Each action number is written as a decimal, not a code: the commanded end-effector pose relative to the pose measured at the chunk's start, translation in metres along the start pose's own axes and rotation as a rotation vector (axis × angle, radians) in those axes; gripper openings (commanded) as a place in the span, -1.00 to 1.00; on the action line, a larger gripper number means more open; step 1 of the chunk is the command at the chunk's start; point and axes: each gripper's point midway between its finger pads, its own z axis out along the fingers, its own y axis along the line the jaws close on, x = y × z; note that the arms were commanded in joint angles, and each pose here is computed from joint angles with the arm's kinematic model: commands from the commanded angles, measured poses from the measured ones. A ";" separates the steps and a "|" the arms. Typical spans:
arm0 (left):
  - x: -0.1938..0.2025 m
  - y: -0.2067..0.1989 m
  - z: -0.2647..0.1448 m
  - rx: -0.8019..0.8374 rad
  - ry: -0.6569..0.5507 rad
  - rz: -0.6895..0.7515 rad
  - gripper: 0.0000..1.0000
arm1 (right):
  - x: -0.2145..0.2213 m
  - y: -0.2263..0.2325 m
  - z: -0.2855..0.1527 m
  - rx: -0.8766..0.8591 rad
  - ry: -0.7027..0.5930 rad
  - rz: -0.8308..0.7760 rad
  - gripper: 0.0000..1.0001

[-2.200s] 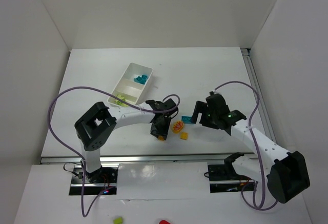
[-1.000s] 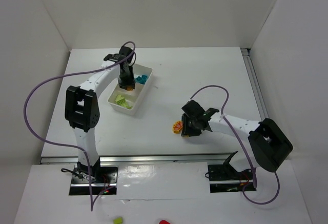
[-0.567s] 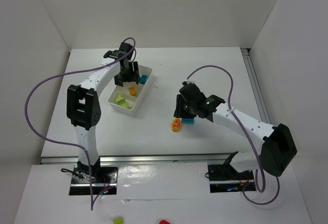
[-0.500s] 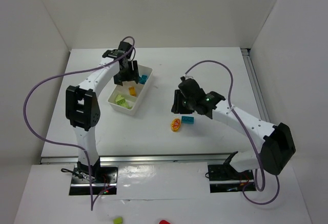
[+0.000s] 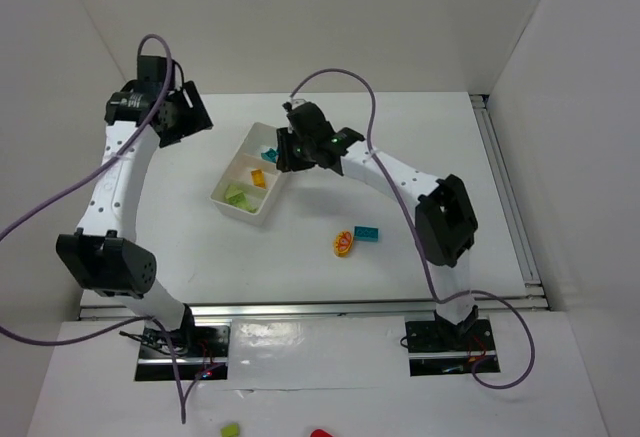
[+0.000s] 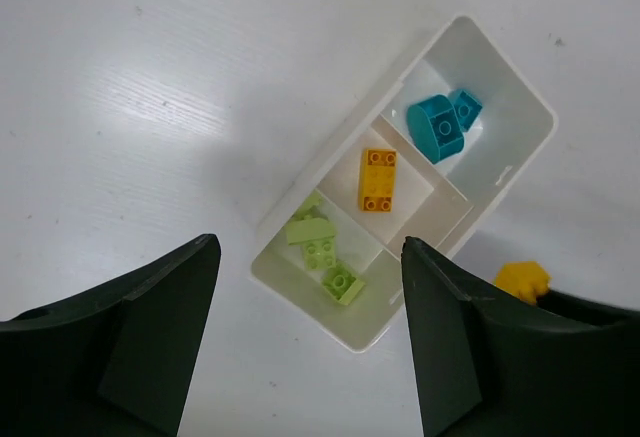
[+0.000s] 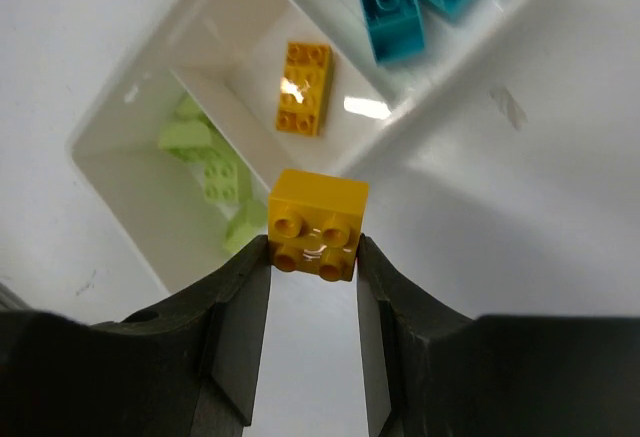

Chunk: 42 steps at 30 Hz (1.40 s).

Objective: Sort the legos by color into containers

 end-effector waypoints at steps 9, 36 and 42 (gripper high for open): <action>0.000 0.022 -0.067 0.065 -0.056 -0.051 0.65 | -0.045 0.070 0.074 -0.216 -0.046 -0.124 -0.06; 0.244 -0.185 -0.033 0.402 0.385 0.658 1.00 | 0.090 -0.250 -0.162 0.571 -0.174 0.498 0.79; 0.326 -0.233 -0.018 0.451 0.460 0.743 1.00 | 0.111 -0.274 -0.191 0.590 -0.188 0.598 0.82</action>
